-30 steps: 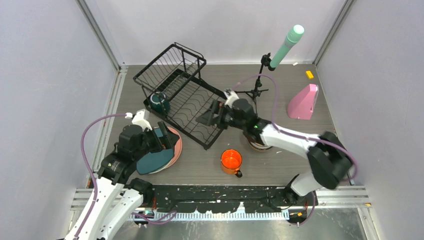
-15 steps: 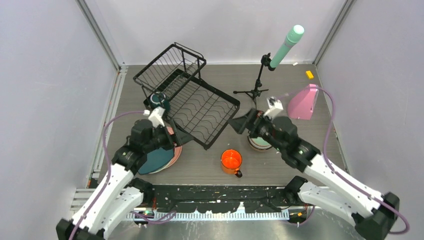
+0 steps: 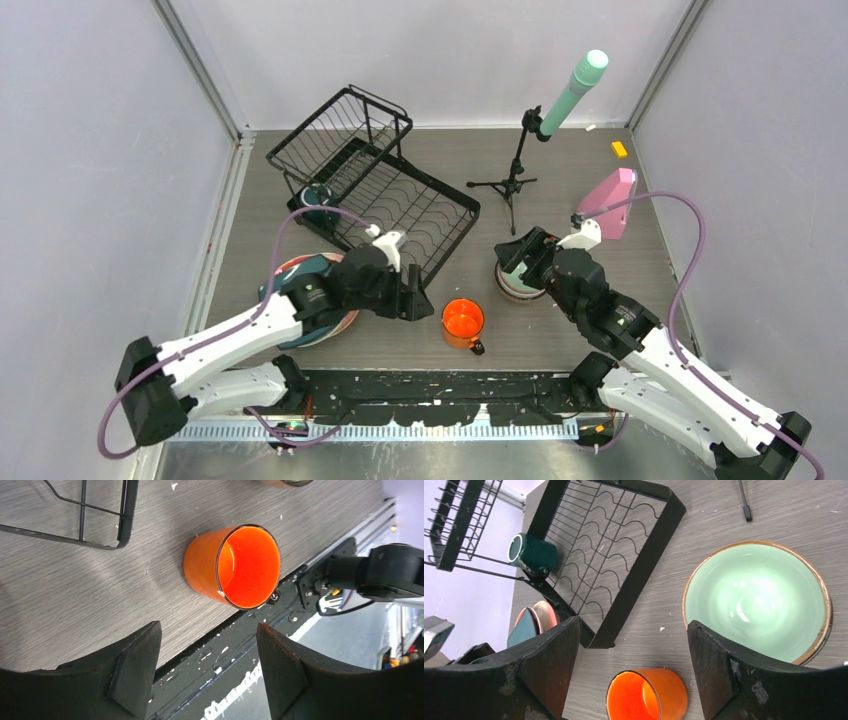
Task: Load the mixed dishes into the dish rack
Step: Pick up the cup at the corner of the board.
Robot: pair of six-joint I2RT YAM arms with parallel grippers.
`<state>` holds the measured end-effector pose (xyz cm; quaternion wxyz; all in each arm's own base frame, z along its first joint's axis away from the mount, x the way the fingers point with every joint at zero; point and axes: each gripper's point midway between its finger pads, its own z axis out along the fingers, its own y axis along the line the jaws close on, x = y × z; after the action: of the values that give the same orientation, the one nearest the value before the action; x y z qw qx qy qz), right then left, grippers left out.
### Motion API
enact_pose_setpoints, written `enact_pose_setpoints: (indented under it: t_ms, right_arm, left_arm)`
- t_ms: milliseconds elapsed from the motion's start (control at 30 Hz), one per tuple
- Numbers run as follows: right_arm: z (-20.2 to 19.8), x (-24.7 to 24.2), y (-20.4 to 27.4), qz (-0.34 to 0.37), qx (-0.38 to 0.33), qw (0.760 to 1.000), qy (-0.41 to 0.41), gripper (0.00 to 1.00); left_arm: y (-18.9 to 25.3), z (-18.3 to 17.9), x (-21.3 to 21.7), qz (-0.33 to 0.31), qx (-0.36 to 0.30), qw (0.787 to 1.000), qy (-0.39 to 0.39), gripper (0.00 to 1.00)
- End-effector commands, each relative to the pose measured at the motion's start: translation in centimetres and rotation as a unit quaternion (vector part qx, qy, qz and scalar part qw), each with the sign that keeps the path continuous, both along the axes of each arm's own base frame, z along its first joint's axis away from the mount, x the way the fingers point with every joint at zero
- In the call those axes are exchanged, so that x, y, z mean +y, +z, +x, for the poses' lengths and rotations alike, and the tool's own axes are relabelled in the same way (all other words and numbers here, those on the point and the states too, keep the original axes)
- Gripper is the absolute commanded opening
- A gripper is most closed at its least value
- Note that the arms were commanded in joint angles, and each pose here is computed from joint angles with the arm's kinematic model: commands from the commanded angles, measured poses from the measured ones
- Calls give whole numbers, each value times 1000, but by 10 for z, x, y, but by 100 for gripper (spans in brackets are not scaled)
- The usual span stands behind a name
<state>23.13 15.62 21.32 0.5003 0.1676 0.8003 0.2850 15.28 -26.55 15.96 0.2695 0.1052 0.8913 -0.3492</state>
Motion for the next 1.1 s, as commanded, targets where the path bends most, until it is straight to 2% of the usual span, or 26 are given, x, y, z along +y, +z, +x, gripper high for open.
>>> enact_pose_setpoints:
  t_ms: [0,233,367,667,733,767,833,1067]
  right_arm:
    - [5,-13,20,16,-17,999,-42,82]
    - [-3,-10,6,34,10,999,-34,79]
    - [-9,-12,8,58,13,998,-37,77]
    - [-23,-30,10,46,12,998,-47,74]
    - [-24,-32,8,42,15,998,-47,74]
    - [-25,-32,7,42,18,998,-47,74]
    - [-26,-31,4,44,25,998,-48,73]
    - [-28,-25,-12,50,57,996,-44,72]
  left_arm:
    - [9,12,-24,13,-30,999,16,71]
    - [-6,11,-54,61,-12,998,1,70]
    - [-14,10,-66,88,0,996,-11,66]
    - [-58,0,-65,198,13,980,-15,56]
    - [-67,-2,-65,210,20,977,-18,52]
    - [-72,-4,-65,215,24,976,-22,43]
    - [-78,-7,-65,226,32,973,-31,36]
    - [-82,-10,-62,227,33,973,-30,31]
